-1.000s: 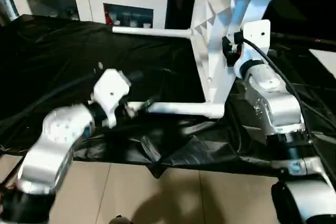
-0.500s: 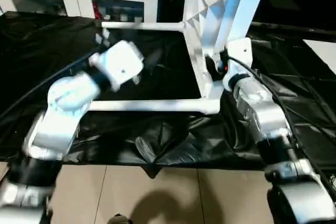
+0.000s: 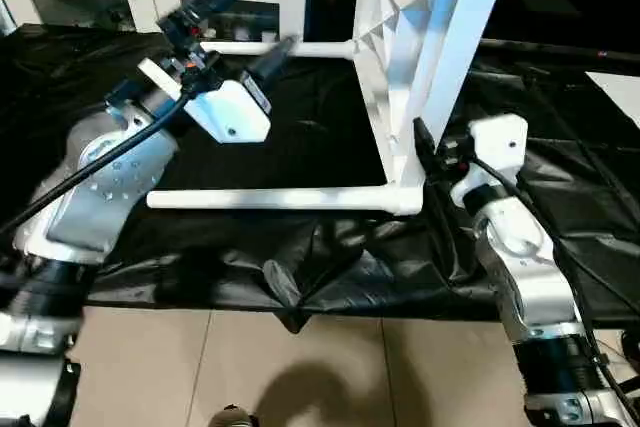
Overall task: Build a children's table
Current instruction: Flip table
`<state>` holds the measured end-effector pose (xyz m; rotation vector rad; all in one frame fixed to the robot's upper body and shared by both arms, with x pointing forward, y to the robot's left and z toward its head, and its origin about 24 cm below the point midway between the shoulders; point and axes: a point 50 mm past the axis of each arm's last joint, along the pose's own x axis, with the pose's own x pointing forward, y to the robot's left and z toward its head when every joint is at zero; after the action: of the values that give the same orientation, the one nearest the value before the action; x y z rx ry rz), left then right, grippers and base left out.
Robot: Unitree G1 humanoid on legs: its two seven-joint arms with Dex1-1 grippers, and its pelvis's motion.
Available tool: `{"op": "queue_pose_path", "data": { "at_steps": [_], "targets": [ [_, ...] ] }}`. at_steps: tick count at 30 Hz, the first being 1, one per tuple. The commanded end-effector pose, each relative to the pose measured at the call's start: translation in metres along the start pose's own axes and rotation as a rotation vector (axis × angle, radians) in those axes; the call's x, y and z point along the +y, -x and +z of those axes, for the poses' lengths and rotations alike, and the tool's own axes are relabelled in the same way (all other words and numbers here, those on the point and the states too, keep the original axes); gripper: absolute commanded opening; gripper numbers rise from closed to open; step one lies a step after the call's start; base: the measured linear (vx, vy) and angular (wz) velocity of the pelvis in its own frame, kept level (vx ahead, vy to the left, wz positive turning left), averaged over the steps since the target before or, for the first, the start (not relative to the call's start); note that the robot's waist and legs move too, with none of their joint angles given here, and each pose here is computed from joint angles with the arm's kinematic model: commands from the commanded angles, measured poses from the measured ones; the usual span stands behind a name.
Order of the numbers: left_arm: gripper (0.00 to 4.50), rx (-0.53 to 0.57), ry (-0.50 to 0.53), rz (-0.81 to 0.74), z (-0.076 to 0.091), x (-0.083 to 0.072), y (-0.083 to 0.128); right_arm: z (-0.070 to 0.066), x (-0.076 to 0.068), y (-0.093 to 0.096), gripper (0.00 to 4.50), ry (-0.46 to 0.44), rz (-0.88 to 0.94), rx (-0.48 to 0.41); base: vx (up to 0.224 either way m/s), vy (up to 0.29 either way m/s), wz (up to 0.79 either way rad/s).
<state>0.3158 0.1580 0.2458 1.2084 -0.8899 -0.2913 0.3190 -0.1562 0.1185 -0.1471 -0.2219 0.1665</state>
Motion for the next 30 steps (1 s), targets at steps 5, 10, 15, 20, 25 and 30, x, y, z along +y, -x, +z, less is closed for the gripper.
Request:
{"op": "queue_pose_path", "data": {
  "at_steps": [5, 10, 15, 20, 25, 30],
  "targets": [
    [3.76, -0.001, -0.088, -0.024, -0.008, 0.005, -0.007, 0.019, 0.008, 0.003, 3.96, -0.008, 0.09, -0.117, 0.0, 0.0, 0.0],
    [3.76, 0.084, -0.137, -0.002, -0.023, 0.014, -0.01, 0.031, 0.025, 0.006, 3.96, -0.01, 0.22, -0.181, 0.0, 0.0, 0.0],
    [3.76, 0.164, -0.178, 0.069, -0.038, 0.028, -0.015, 0.043, 0.05, 0.013, 3.96, -0.046, 0.421, -0.233, 0.0, 0.0, 0.0],
    [3.76, 0.163, -0.19, 0.083, -0.041, 0.031, -0.02, 0.043, 0.055, 0.015, 3.96, -0.041, 0.47, -0.235, 0.0, 0.0, 0.0],
    [3.76, 0.217, -0.202, 0.09, -0.052, 0.037, -0.03, 0.045, 0.059, 0.014, 3.96, -0.048, 0.489, -0.243, 0.0, 0.0, 0.0],
    [3.49, 0.205, -0.192, 0.1, -0.052, 0.04, -0.034, 0.046, 0.062, 0.014, 3.98, -0.061, 0.507, -0.244, 0.0, 0.0, 0.0]
  ]
}}
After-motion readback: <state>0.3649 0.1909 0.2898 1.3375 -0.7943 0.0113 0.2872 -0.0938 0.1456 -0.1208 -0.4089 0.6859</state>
